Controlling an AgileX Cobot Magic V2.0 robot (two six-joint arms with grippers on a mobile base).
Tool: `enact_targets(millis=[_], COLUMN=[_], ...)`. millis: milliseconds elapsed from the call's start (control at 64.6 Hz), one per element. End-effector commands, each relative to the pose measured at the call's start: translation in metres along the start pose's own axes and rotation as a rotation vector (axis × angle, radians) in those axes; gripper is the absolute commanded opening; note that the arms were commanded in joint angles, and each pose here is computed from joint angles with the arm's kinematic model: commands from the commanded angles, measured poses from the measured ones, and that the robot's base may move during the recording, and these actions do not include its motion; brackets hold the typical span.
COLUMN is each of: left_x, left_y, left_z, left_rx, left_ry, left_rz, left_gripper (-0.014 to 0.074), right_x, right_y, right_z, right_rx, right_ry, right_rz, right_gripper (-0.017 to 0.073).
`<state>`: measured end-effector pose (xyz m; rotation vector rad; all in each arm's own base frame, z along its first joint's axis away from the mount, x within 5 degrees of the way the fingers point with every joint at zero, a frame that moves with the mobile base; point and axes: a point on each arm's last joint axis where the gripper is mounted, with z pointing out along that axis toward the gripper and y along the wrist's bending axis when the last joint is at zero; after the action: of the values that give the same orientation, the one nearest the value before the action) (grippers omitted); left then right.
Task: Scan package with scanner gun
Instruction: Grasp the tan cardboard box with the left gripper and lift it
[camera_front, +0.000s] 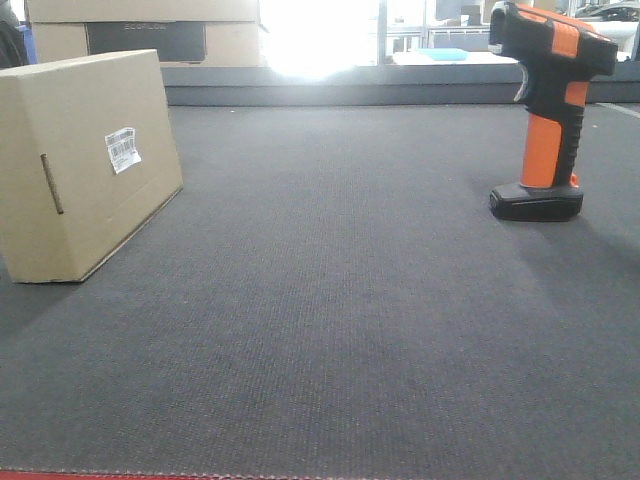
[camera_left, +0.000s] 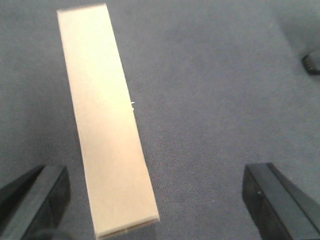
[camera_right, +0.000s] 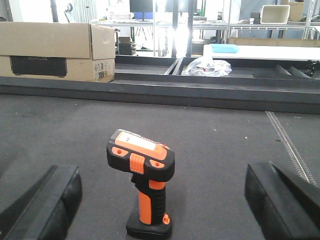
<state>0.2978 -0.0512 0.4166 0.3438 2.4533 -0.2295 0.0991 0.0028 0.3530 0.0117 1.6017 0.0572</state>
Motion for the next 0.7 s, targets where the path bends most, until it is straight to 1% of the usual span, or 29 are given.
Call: enact_targets(millis=[0, 46, 124, 263, 495, 681], left_x=[-0.01, -0.013, -0.016, -0.017, -0.018, -0.014], left_y=[0.002, 0.006, 0.014, 0.022, 0.028, 0.031], left_z=[0.018, 0.029, 0.047, 0.072, 0.099, 0.12], left_rx=[0.008, -0.006, -0.047, -0.083, -0.088, -0.084], left_ry=[0.043, 0.074, 0.134, 0.19, 0.219, 0.266], left_rz=[-0.026, -0.047, -0.064, -0.055, -0.058, -0.064], left_gripper=[0.0601, 0.0601, 0.0601, 0.0601, 0.0601, 0.0601], right_x=[-0.004, -0.004, -0.003, -0.002, -0.002, -0.002], right_y=[0.0, 0.0, 0.0, 0.0, 0.0, 0.0], right_z=[0.0, 0.0, 0.0, 0.0, 0.0, 0.0], right_rx=[0.0, 0.0, 0.0, 0.0, 0.0, 0.0], right_ry=[-0.021, -0.017, -0.015, -0.005, -0.003, -0.003], right_rz=[-0.008, -0.008, -0.008, -0.008, -0.008, -0.008], right_gripper=[0.0568, 0.0568, 0.0568, 0.0568, 0.0568, 0.0568])
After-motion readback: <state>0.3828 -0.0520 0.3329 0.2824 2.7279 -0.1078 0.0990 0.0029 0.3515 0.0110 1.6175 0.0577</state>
